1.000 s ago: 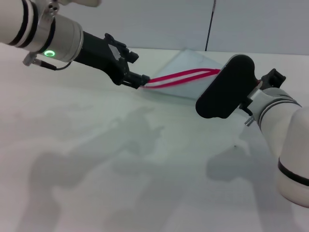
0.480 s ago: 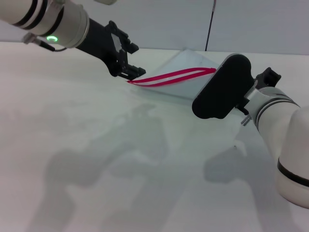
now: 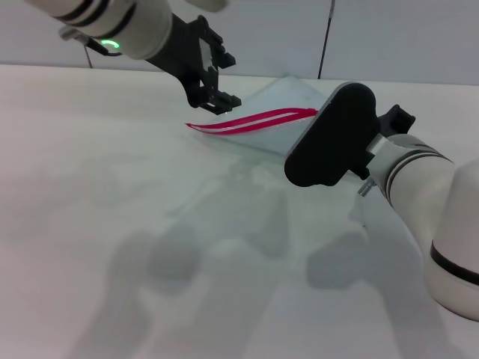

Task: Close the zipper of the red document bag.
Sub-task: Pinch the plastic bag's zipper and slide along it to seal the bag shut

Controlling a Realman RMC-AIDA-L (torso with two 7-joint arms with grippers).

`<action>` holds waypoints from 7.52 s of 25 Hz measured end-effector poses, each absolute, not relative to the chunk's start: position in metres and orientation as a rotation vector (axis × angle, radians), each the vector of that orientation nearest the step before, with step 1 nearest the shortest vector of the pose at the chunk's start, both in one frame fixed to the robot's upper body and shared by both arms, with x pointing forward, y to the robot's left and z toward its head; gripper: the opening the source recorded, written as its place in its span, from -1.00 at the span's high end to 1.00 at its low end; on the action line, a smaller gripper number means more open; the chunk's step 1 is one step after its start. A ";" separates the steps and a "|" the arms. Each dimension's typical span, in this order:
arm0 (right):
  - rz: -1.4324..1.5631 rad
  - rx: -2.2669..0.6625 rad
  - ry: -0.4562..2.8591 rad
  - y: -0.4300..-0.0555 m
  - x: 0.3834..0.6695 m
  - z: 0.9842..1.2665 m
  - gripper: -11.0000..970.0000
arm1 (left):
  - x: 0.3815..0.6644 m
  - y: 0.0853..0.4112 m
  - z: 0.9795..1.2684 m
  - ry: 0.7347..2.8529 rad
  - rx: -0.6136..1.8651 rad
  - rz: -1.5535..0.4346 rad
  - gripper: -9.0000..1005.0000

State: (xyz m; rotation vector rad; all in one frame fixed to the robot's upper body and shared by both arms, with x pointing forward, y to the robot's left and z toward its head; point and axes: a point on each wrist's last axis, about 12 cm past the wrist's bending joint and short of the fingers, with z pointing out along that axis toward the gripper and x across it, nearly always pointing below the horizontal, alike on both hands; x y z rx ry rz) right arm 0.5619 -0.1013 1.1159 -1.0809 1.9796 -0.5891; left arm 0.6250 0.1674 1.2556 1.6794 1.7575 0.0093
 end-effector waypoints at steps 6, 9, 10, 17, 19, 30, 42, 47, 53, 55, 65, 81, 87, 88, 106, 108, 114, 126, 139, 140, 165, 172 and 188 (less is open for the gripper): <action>-0.573 -1.095 1.963 -0.097 0.560 1.120 0.87 | 0.622 0.156 1.250 1.720 1.757 0.058 -0.22; -0.549 -1.104 1.950 -0.093 0.556 1.123 0.87 | 0.621 0.154 1.249 1.714 1.772 0.063 -0.22; -0.544 -1.105 1.947 -0.092 0.555 1.124 0.87 | 0.621 0.154 1.249 1.713 1.773 0.065 -0.22; -0.515 -1.124 1.911 -0.086 0.549 1.134 0.87 | 0.622 0.157 1.249 1.699 1.774 0.075 -0.21; -0.509 -1.124 1.907 -0.086 0.547 1.136 0.87 | 0.622 0.158 1.250 1.694 1.767 0.079 -0.21; -0.472 -1.134 1.883 -0.086 0.538 1.149 0.87 | 0.619 0.160 1.252 1.637 1.766 0.114 -0.21; -0.458 -1.140 1.875 -0.086 0.534 1.156 0.87 | 0.614 0.157 1.258 1.550 1.767 0.137 -0.21; -0.457 -1.140 1.876 -0.086 0.534 1.156 0.87 | 0.610 0.152 1.257 1.520 1.775 0.127 -0.21; -0.456 -1.140 1.876 -0.086 0.534 1.156 0.87 | 0.610 0.149 1.255 1.508 1.779 0.124 -0.21; -0.456 -1.140 1.876 -0.086 0.534 1.156 0.87 | 0.610 0.149 1.254 1.505 1.779 0.114 -0.21; -0.446 -1.138 1.868 -0.084 0.533 1.158 0.87 | 0.613 0.149 1.245 1.499 1.779 0.074 -0.20; -0.438 -1.134 1.860 -0.083 0.531 1.160 0.88 | 0.622 0.152 1.230 1.502 1.770 0.064 -0.20; -0.441 -1.138 1.864 -0.084 0.531 1.159 0.87 | 0.623 0.149 1.228 1.489 1.778 0.052 -0.12; -0.441 -1.139 1.864 -0.084 0.531 1.159 0.87 | 0.624 0.148 1.228 1.486 1.780 0.051 -0.11; -0.447 -1.146 1.858 -0.083 0.532 1.160 0.87 | 0.626 0.137 1.231 1.466 1.779 0.042 -0.07; -0.447 -1.146 1.856 -0.083 0.532 1.160 0.87 | 0.627 0.138 1.228 1.473 1.774 0.043 -0.07; -0.444 -1.145 1.853 -0.083 0.532 1.161 0.87 | 0.633 0.138 1.223 1.483 1.768 0.051 -0.06; -0.445 -1.146 1.849 -0.082 0.532 1.162 0.87 | 0.633 0.130 1.224 1.441 1.775 0.036 -0.05; -0.449 -1.147 1.852 -0.083 0.533 1.160 0.87 | 0.636 0.131 1.216 1.449 1.763 0.011 0.08; -0.449 -1.147 1.852 -0.083 0.533 1.160 0.87 | 0.636 0.131 1.216 1.447 1.762 0.012 0.08; -0.446 -1.146 1.851 -0.082 0.532 1.161 0.87 | 0.639 0.130 1.209 1.439 1.743 -0.004 0.20; -0.449 -1.147 1.850 -0.082 0.533 1.161 0.88 | 0.641 0.131 1.210 1.435 1.721 0.012 0.31; -0.451 -1.149 1.849 -0.082 0.533 1.161 0.88 | 0.642 0.131 1.208 1.441 1.714 0.016 0.57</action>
